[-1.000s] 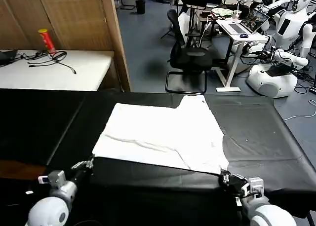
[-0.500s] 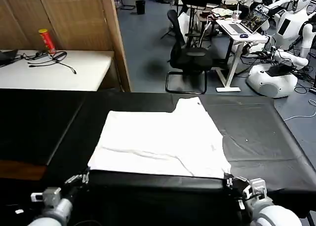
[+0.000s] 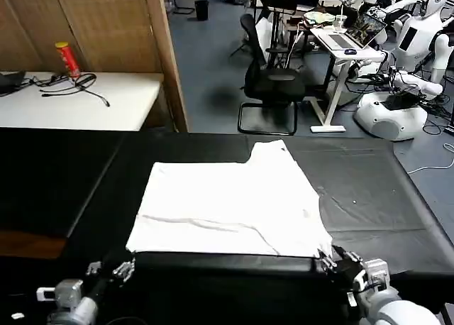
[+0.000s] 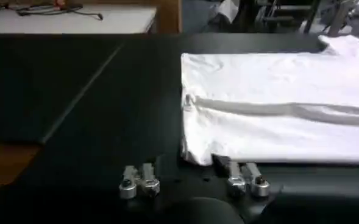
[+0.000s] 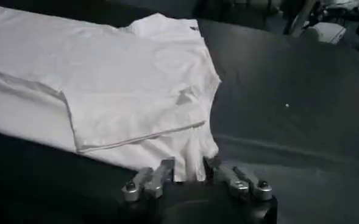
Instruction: Fold and organize the clothes.
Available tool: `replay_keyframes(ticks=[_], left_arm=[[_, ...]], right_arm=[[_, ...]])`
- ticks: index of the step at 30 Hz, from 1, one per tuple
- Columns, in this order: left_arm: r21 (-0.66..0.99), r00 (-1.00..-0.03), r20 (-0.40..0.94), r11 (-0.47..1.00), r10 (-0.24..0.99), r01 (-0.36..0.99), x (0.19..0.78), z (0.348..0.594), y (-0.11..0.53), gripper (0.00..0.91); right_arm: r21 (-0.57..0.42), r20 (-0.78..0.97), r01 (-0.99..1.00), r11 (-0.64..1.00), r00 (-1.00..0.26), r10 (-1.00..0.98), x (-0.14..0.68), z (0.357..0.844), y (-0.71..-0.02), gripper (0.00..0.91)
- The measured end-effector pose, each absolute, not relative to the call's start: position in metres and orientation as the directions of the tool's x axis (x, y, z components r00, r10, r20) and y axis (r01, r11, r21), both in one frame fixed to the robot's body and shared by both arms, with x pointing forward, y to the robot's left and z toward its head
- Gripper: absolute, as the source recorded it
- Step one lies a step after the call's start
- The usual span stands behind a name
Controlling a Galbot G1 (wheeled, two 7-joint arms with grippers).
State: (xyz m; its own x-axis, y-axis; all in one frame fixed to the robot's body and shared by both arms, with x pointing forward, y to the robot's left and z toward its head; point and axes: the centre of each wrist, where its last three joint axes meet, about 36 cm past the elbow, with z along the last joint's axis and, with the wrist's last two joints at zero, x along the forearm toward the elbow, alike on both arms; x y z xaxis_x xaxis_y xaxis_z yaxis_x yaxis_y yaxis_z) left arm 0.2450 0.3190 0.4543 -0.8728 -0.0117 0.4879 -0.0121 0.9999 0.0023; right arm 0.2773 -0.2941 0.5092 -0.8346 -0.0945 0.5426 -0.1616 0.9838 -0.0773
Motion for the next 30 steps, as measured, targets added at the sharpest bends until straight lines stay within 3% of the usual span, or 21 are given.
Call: replay_keyframes(ticks=[7,15,30], left_arm=[[-0.090,-0.904,0.425,0.996,0.048,0.010,0.290,0.465,0.324,0.878],[-0.127,-0.927,0.363,0.991,0.092,0.048,0.385,0.475,0.332,0.878],[-0.093,-0.890,0.447,0.994,0.090,0.054,0.531,0.462,0.347,0.878]], right_arm=[[-0.043,0.390,-0.119,0.992,-0.916,-0.093,0.329,0.508,-0.305,0.878],[-0.034,0.301,-0.069,0.997,-0.952,-0.056,0.412,0.507,-0.309,0.878],[-0.005,0.399,-0.055,0.998,-0.916,-0.049,0.564,0.487,-0.282,0.878]])
